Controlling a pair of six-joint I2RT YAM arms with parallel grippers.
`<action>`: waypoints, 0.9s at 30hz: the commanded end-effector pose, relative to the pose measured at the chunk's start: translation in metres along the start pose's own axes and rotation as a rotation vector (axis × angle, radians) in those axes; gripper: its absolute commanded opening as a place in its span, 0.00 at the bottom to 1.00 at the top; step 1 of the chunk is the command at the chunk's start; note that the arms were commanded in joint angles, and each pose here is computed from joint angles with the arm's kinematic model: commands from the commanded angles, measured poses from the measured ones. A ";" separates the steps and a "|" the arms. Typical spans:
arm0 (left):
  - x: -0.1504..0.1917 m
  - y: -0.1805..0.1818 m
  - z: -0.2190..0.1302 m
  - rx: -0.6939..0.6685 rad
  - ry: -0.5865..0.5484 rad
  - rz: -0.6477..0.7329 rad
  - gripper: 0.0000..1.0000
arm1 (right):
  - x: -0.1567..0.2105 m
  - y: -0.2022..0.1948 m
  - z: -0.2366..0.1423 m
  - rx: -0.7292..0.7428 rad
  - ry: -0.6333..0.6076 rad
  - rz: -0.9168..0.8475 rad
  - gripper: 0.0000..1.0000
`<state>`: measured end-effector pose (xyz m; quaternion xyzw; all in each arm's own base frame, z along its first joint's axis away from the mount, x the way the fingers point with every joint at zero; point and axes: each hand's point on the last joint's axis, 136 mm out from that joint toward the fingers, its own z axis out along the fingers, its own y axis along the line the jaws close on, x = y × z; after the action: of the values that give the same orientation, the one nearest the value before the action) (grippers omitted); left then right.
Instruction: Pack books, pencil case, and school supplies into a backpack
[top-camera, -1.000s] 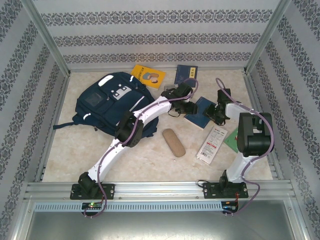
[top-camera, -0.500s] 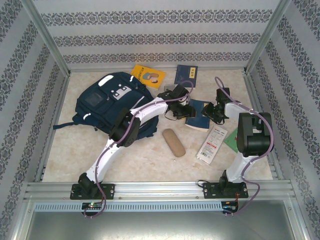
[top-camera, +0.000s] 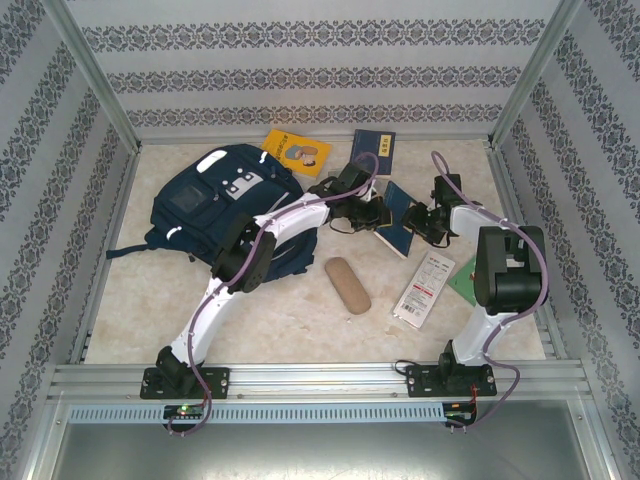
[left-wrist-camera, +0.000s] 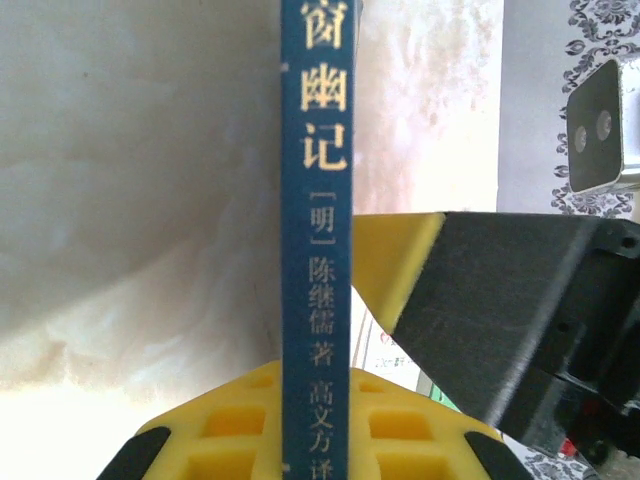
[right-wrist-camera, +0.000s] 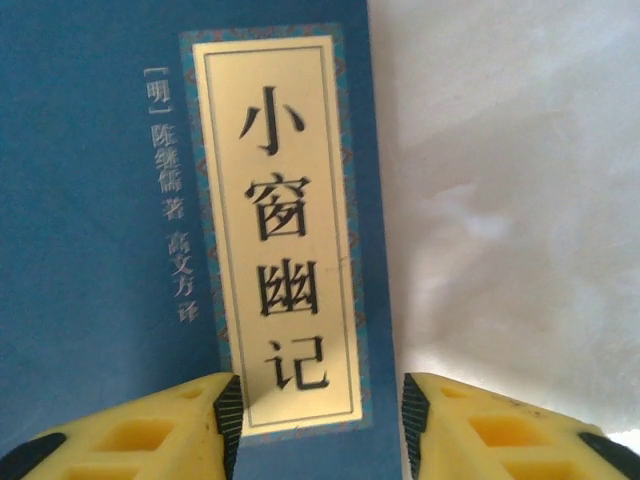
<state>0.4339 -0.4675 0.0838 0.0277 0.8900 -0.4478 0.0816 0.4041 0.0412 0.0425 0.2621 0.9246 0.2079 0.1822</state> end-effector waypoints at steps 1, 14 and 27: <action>-0.014 -0.041 -0.033 0.074 -0.060 0.061 0.00 | -0.002 0.017 -0.021 -0.105 -0.010 0.011 0.53; -0.034 -0.096 -0.109 0.315 -0.156 0.032 0.00 | -0.017 0.066 -0.063 -0.566 -0.024 0.125 0.73; -0.027 -0.110 -0.122 0.397 -0.155 0.021 0.00 | -0.025 0.120 -0.090 -0.873 0.028 0.178 0.68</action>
<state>0.4397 -0.4324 0.2006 -0.0151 0.8077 -0.5773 0.1187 0.4352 0.0786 0.1635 0.2648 0.7492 0.5520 0.2528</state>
